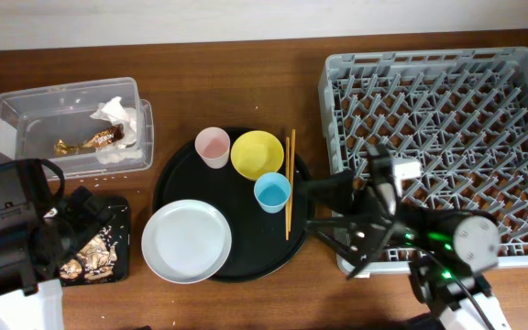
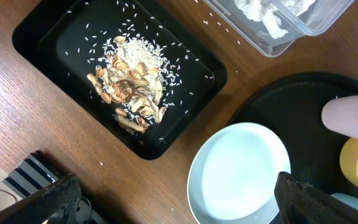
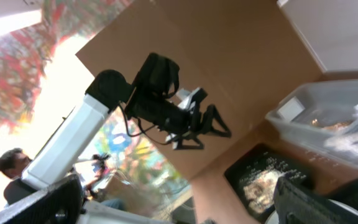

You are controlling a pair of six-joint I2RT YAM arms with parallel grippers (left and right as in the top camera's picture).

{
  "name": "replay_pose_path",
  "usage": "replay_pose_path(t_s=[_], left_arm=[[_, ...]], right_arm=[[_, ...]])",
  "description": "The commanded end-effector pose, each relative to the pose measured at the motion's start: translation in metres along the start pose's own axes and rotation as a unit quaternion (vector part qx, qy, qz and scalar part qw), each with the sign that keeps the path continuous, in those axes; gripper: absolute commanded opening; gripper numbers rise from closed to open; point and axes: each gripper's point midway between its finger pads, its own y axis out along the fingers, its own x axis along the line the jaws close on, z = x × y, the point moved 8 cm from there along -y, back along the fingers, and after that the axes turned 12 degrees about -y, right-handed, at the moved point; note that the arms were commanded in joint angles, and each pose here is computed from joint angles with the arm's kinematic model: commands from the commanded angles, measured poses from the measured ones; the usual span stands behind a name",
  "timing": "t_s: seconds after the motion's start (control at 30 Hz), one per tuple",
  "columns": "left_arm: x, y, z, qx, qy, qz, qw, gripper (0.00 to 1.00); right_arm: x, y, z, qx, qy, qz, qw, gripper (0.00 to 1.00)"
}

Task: Sort waste into correct bins and load items into the dishwasher rack
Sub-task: 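Grasp the white plate with the right gripper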

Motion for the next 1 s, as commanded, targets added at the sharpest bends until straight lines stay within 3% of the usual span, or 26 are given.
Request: replay_pose_path(t_s=[0.0,0.1,0.17,0.27,0.3,0.43,0.53,0.63,0.8,0.97], left_arm=[[0.000,-0.005,-0.002,-0.007,-0.006,0.007,1.000,0.99],[0.000,-0.005,-0.002,-0.007,-0.006,0.007,1.000,0.99],[0.000,-0.005,-0.002,-0.007,-0.006,0.007,1.000,0.99],[0.000,-0.005,-0.002,-0.007,-0.006,0.007,1.000,0.99],[0.000,-0.005,-0.002,-0.007,-0.006,0.007,1.000,0.99],[0.000,-0.005,-0.002,-0.007,-0.006,0.007,1.000,0.99],[0.000,-0.005,-0.002,-0.007,-0.006,0.007,1.000,0.99],[0.000,-0.005,-0.002,-0.007,-0.006,0.007,1.000,0.99],[0.000,-0.005,-0.002,-0.007,-0.006,0.007,1.000,0.99],[0.000,-0.005,-0.002,-0.007,-0.006,0.007,1.000,0.99]], right_arm=[[-0.008,0.028,-0.003,0.024,0.012,-0.011,1.000,0.98],[-0.021,0.056,0.000,0.057,0.027,0.015,0.998,0.98],[-0.036,0.071,0.012,0.102,0.020,0.126,0.987,0.99],[-0.047,0.075,0.036,0.216,0.004,0.337,0.916,0.99],[-0.042,0.082,0.042,0.246,-0.001,0.359,0.900,0.99],[-0.029,0.122,0.072,0.318,-0.017,0.351,0.881,0.99],[-0.043,0.141,0.112,0.352,0.021,0.383,0.854,0.99],[-0.055,0.152,0.142,0.395,0.052,0.359,0.844,0.98],[-0.061,0.170,0.154,0.392,0.068,0.317,0.861,0.99],[-0.084,0.167,0.178,0.406,0.080,0.375,0.829,0.99]])
